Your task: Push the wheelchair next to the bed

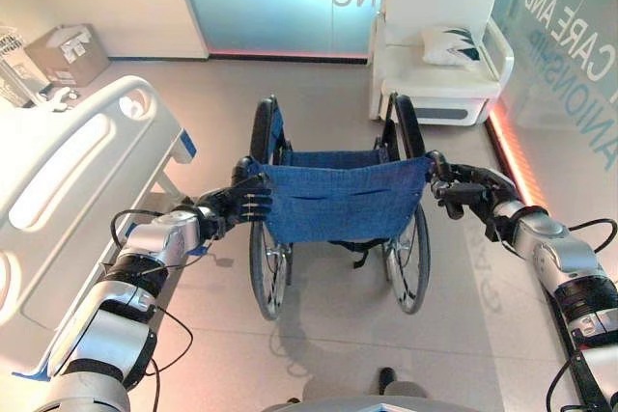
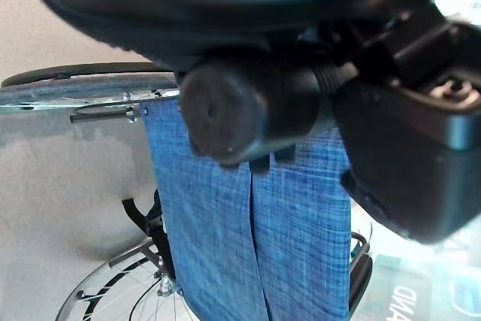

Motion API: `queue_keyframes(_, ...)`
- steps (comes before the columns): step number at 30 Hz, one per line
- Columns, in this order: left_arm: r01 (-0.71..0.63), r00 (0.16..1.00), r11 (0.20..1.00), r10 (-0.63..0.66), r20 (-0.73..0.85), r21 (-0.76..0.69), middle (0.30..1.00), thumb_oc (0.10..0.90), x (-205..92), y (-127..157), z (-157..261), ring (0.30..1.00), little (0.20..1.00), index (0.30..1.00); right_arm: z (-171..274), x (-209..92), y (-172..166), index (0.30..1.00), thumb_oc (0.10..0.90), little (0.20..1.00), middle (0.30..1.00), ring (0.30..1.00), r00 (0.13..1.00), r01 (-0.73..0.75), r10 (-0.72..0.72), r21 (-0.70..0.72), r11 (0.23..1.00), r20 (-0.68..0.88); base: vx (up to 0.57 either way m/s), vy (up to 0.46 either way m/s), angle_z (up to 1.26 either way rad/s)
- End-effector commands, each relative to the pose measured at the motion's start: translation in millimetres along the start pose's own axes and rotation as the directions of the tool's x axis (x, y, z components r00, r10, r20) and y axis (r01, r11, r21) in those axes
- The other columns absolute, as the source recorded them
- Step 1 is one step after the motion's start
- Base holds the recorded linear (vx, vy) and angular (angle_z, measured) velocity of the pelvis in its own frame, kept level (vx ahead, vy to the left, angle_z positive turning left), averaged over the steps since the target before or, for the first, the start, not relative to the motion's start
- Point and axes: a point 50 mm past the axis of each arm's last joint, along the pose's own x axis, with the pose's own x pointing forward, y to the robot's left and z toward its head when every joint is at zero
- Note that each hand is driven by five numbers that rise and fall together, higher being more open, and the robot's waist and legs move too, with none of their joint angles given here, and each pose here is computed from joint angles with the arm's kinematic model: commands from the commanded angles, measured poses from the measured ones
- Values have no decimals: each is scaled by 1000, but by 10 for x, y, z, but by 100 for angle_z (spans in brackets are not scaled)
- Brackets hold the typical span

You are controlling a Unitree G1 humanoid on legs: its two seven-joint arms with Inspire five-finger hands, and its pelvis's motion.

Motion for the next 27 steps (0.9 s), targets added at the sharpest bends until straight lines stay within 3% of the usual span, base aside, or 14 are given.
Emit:
queue_keyframes(1,364,858,928,-367,360,78,300,400,-8,-861,1030,300,300,300,679,18,991,300,400,300,300,300,779,-554,578,-166,816,242,24,2,-6)
queue_keyframes(15,515,728,855,-400,556,-60,300,400,-225,-856,1243,300,300,300,552,-9,956,300,400,300,300,300,785,-558,574,-134,819,235,5,1,-1)
queue_keyframes(20,631,643,760,-401,652,-156,300,400,-294,-958,1242,300,300,300,473,-15,960,300,400,300,300,300,788,-557,567,-114,823,240,0,0,0)
queue_keyframes(23,748,562,623,-410,718,-229,300,400,-349,-1046,1169,300,300,300,405,-38,953,300,400,300,300,300,790,-557,563,-100,824,243,0,0,0)
queue_keyframes(27,809,513,525,-411,754,-264,300,400,-390,-1146,1115,300,300,300,374,-43,971,300,400,300,300,300,792,-556,558,-85,827,248,-1,-1,2)
